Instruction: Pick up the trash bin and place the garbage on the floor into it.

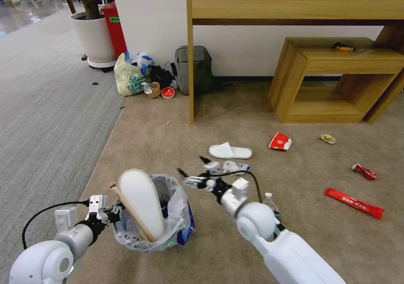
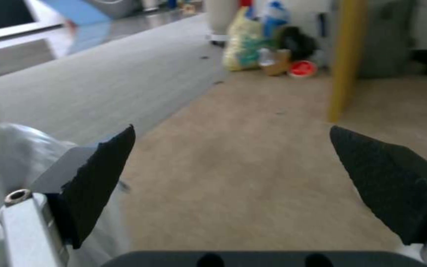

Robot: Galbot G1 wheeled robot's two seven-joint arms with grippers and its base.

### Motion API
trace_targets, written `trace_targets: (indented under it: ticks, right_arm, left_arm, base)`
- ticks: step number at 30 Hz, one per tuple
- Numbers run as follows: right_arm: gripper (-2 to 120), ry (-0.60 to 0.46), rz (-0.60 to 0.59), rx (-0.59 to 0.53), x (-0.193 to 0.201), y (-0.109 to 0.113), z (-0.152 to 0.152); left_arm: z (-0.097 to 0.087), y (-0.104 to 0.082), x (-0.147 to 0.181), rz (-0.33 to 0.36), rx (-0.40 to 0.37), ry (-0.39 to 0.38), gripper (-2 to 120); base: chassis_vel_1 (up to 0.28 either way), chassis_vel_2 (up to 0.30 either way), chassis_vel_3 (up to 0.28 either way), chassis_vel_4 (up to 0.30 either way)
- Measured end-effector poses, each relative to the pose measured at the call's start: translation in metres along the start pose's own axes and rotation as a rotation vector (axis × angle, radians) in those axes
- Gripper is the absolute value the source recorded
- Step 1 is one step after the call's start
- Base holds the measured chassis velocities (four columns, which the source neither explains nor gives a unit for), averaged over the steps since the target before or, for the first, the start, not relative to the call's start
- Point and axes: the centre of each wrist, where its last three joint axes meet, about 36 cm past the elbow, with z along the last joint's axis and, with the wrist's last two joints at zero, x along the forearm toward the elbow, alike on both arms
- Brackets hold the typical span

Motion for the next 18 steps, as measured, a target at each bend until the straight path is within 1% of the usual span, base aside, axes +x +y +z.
trace_targets:
  ticks: [3, 4, 6, 7, 9, 10, 11, 14, 15, 18]
  right_arm:
    - [100, 0.003, 0.086, -0.012, 0.020, -0.015, 0.012]
    - [100, 0.003, 0.086, -0.012, 0.020, -0.015, 0.012]
    - [100, 0.022, 0.161, -0.011, 0.036, -0.031, 0.023]
    - [100, 0.022, 0.161, -0.011, 0.036, -0.031, 0.023]
    - [100, 0.048, 0.219, -0.025, 0.046, -0.047, 0.032]
    - [100, 0.073, 0.252, -0.041, 0.053, -0.058, 0.039]
    - [100, 0.073, 0.252, -0.041, 0.053, -0.058, 0.039]
    - [100, 0.128, 0.309, -0.064, 0.069, -0.084, 0.056]
    - [100, 0.128, 0.309, -0.064, 0.069, -0.084, 0.056]
    - [100, 0.212, 0.367, -0.096, 0.090, -0.120, 0.087]
  left_arm:
    - [0.001, 0.000, 0.000, 0.002, 0.004, 0.001, 0]
    - [0.001, 0.000, 0.000, 0.002, 0.004, 0.001, 0]
    - [0.003, -0.001, 0.000, 0.004, 0.005, 0.005, 0]
    - [0.003, -0.001, 0.000, 0.004, 0.005, 0.005, 0]
    - [0.003, -0.001, 0.001, 0.006, 0.004, 0.006, 0]
    - [0.003, -0.002, 0.002, 0.007, 0.004, 0.006, 0]
    - [0.003, -0.002, 0.002, 0.007, 0.004, 0.006, 0]
    - [0.003, -0.003, 0.003, 0.008, 0.002, 0.006, 0]
    - [0.003, -0.003, 0.003, 0.008, 0.002, 0.006, 0]
    - [0.004, -0.004, 0.003, 0.008, 0.002, 0.008, 0]
  base:
    - [0.000, 0.000, 0.000, 0.000]
    - [0.000, 0.000, 0.000, 0.000]
    - [0.000, 0.000, 0.000, 0.000]
    - [0.000, 0.000, 0.000, 0.000]
    - [0.000, 0.000, 0.000, 0.000]
    - [0.000, 0.000, 0.000, 0.000]
    - [0.000, 0.000, 0.000, 0.000]
    - [0.000, 0.000, 0.000, 0.000]
    - [0.000, 0.000, 0.000, 0.000]
    - [0.000, 0.000, 0.000, 0.000]
